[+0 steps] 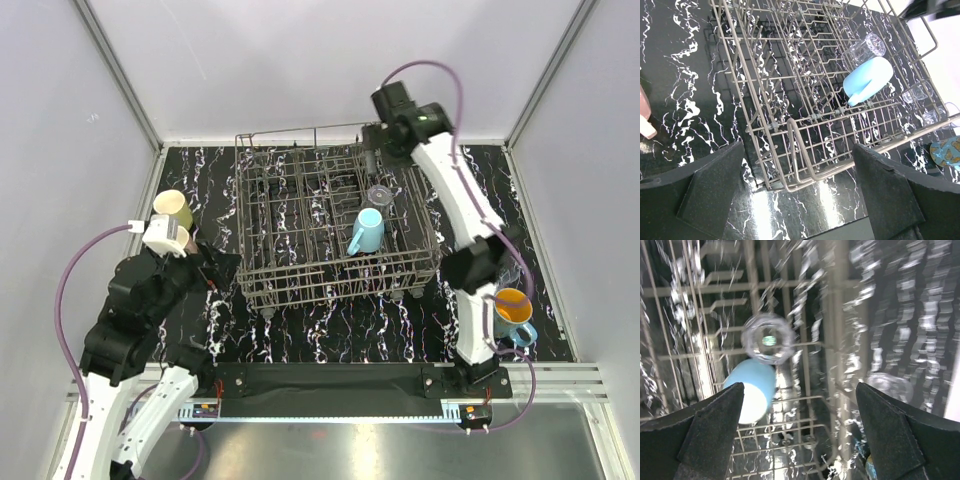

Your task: Load the cups into the dish rack

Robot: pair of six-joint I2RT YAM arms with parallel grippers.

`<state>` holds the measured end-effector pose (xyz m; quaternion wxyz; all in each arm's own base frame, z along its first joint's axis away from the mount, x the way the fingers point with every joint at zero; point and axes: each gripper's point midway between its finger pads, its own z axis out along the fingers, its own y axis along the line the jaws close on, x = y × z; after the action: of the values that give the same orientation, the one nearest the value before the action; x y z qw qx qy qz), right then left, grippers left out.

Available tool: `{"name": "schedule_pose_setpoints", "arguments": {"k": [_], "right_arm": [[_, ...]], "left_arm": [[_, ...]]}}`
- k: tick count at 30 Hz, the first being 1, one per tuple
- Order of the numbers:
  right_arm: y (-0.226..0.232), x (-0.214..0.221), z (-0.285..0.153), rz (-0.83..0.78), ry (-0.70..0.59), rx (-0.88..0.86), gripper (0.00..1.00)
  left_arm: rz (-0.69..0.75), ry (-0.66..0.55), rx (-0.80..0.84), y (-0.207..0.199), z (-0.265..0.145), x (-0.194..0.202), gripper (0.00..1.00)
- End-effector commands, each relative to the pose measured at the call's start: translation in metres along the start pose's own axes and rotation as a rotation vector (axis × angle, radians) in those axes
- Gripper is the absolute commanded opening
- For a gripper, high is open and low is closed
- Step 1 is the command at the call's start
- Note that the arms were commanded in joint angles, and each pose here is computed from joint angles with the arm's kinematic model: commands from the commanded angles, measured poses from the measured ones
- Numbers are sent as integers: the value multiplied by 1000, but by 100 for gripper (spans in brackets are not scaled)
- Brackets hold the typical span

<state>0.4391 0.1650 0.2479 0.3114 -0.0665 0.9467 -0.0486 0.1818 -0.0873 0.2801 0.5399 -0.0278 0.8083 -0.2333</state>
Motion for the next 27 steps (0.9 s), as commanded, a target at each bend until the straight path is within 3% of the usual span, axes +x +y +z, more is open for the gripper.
{"name": "schedule_pose_setpoints", "arguments": {"k": [1, 7, 12, 20, 23, 25, 27], "right_arm": [[-79, -34, -88, 177, -256, 151, 100], [-196, 4, -98, 430, -252, 307, 100], [-253, 64, -53, 596, -99, 343, 99], [-256, 125, 31, 705, 107, 314, 88], [-255, 135, 47, 721, 136, 314, 79], [-250, 138, 53, 729, 139, 294, 64], [-246, 142, 59, 735, 148, 278, 59]], "left_arm": [[-15, 1, 44, -11, 6, -5, 95], [-24, 43, 94, -18, 14, 5, 94], [-23, 84, 143, -26, 18, 10, 94], [1, 88, 158, -33, 10, 1, 99], [3, 78, 169, -36, 5, -2, 99], [3, 81, 171, -36, 3, -2, 99], [4, 89, 174, -38, 2, -2, 99]]}}
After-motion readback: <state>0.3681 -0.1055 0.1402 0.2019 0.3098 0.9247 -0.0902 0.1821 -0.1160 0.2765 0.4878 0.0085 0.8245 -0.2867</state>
